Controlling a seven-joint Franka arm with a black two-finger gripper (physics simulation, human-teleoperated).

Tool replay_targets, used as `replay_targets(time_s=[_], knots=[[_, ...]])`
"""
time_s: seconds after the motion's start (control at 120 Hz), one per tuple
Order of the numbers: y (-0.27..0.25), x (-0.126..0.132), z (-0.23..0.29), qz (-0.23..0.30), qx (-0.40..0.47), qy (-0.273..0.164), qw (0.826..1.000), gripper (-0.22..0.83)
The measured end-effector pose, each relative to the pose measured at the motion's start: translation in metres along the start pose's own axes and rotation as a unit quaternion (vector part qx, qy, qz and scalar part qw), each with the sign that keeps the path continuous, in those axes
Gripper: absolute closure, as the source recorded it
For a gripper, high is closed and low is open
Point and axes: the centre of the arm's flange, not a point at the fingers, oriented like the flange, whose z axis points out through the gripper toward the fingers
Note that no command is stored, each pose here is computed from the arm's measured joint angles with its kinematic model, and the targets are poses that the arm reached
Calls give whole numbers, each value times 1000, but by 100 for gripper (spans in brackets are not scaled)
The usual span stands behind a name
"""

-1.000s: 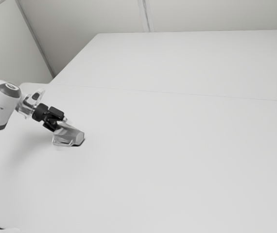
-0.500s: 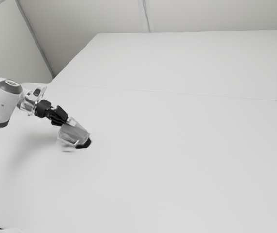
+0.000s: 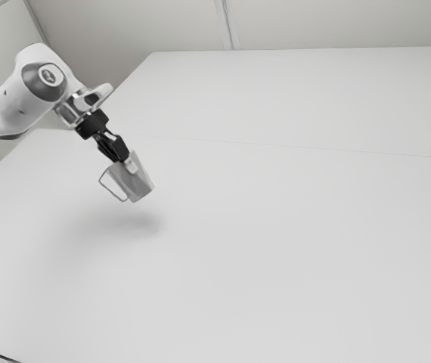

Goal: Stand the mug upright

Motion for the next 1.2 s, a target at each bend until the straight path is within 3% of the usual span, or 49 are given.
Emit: replay_targets(time_s=[0.175,0.325,0.658,1.2], knots=[[83,5,20,29,75,-72,994,74],[137,-7,44,38,130,-100,986,75],[145,-40,97,-12,224,-59,973,74],[119,-54,151,-39,301,29,953,74]])
